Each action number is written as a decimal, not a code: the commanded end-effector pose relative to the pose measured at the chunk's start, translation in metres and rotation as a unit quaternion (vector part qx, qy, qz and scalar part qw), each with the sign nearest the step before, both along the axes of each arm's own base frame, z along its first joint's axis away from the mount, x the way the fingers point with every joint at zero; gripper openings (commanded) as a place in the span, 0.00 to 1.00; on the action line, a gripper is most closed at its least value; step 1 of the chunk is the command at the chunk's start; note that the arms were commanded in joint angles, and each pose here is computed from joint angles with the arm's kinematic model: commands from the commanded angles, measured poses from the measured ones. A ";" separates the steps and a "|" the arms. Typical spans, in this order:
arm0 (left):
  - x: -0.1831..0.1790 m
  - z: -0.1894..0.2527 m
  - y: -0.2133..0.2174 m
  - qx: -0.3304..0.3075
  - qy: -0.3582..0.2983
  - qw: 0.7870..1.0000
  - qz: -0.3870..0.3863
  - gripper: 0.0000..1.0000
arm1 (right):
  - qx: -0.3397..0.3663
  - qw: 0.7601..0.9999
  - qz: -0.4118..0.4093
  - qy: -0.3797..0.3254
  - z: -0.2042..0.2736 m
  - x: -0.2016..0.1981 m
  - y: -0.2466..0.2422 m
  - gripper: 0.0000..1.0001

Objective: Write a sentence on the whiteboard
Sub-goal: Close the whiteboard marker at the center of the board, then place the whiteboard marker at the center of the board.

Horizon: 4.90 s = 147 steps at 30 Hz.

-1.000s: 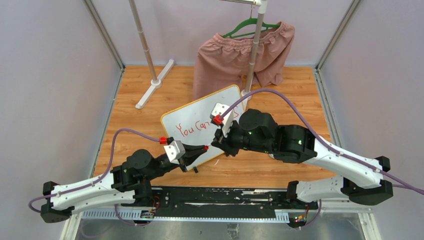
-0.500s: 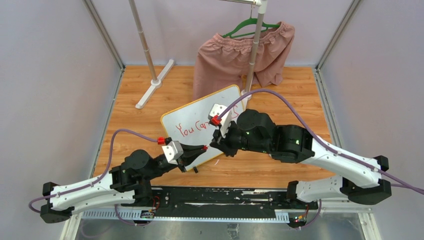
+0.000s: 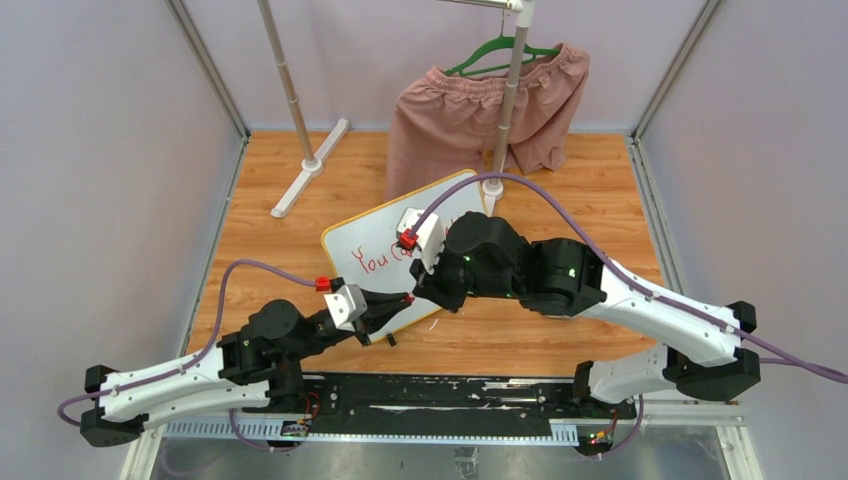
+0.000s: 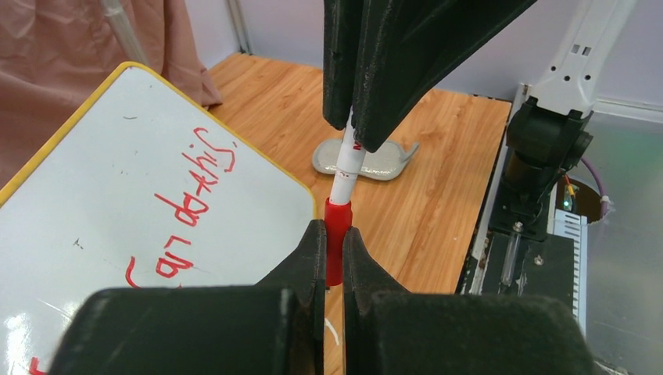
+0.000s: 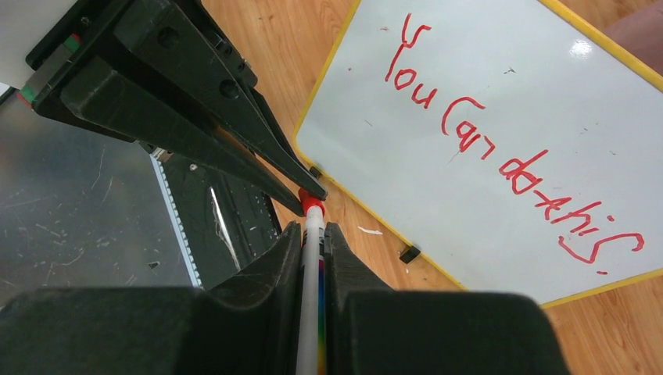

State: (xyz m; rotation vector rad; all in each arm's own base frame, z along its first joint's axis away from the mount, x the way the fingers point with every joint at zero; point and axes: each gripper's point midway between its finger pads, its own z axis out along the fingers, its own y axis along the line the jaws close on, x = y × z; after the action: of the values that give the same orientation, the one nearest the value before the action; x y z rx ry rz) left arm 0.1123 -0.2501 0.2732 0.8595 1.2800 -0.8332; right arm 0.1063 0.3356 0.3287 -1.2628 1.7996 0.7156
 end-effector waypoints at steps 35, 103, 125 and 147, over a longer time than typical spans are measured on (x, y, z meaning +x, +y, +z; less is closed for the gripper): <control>-0.015 0.127 0.032 -0.172 -0.096 0.980 -0.010 0.00 | -0.099 0.990 0.028 0.097 -0.059 -0.018 0.026 0.00; 0.047 0.067 0.143 -0.199 0.142 0.926 0.287 1.00 | 0.186 0.879 -0.306 0.314 -0.177 0.048 -0.087 0.00; 0.046 0.039 0.160 -0.175 0.181 0.913 0.320 1.00 | 0.068 0.836 -0.407 0.363 -0.278 0.041 -0.122 0.18; 0.044 0.030 0.150 -0.154 0.184 0.921 0.307 1.00 | 0.064 0.821 -0.451 0.344 -0.281 0.045 -0.153 0.49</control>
State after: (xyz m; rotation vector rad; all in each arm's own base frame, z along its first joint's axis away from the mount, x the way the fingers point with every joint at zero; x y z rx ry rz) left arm 0.1563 -0.0998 0.3007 0.0404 1.5772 -0.6561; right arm 0.1508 0.1926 0.0550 0.0790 2.5249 0.7830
